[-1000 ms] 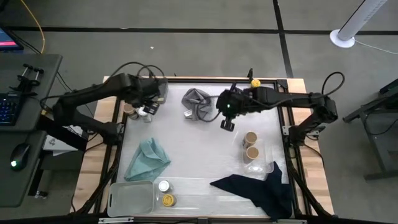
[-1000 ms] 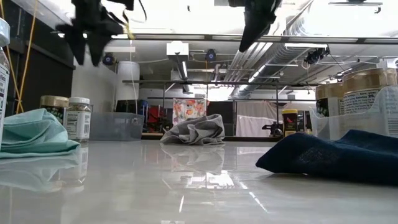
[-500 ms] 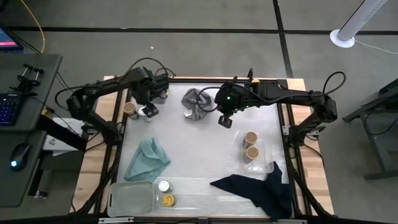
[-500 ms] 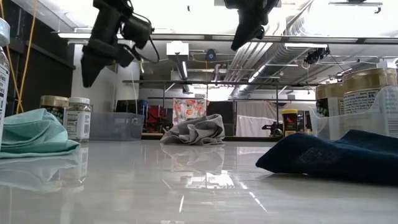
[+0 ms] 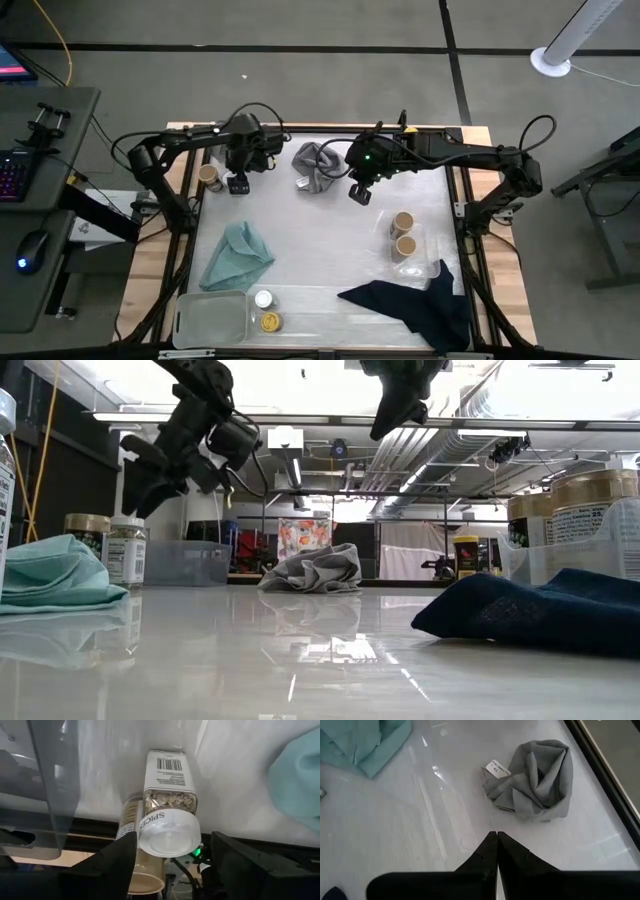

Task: Sort spices by type
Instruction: Put the top white seasoning bottle into the black bin

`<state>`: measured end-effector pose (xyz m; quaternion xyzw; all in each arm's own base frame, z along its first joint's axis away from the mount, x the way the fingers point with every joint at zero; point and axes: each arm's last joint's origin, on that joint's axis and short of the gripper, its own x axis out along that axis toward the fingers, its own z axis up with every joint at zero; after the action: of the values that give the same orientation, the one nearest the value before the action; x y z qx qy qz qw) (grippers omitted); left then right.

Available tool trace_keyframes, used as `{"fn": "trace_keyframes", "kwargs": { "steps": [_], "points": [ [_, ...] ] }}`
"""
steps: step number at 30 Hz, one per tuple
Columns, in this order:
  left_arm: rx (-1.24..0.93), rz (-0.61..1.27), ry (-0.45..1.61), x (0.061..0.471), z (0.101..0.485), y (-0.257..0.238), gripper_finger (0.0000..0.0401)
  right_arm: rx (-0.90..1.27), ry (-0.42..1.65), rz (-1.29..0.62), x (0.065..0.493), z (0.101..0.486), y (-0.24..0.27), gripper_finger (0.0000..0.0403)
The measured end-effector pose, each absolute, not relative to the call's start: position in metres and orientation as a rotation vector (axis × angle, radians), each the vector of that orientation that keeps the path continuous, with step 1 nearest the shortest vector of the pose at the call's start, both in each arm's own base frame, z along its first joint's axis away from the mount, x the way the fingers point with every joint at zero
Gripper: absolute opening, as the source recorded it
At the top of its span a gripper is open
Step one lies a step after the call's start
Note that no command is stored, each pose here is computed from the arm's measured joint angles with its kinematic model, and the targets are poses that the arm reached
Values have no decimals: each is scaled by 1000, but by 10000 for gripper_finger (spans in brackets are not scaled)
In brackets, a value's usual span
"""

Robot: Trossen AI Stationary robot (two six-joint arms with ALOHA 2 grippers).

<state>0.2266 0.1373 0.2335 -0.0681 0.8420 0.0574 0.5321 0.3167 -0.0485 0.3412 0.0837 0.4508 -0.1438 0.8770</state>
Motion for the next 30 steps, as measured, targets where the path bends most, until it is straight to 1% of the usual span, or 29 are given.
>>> {"fn": "trace_keyframes", "kwargs": {
  "steps": [8, 13, 17, 30],
  "points": [
    [-161, 126, 2020, 232, 224, 142, 243, 184, 939, -306, 317, 341, -49, 0],
    [-175, 124, 2061, 234, 215, 143, 243, 187, 939, -307, 317, 341, -49, 0],
    [-161, 176, 2105, 236, 209, 146, 243, 186, 939, -307, 317, 341, -49, 0],
    [-221, 161, 2164, 241, 193, 147, 243, 183, 940, -306, 317, 341, -49, 0]
  ]
}}
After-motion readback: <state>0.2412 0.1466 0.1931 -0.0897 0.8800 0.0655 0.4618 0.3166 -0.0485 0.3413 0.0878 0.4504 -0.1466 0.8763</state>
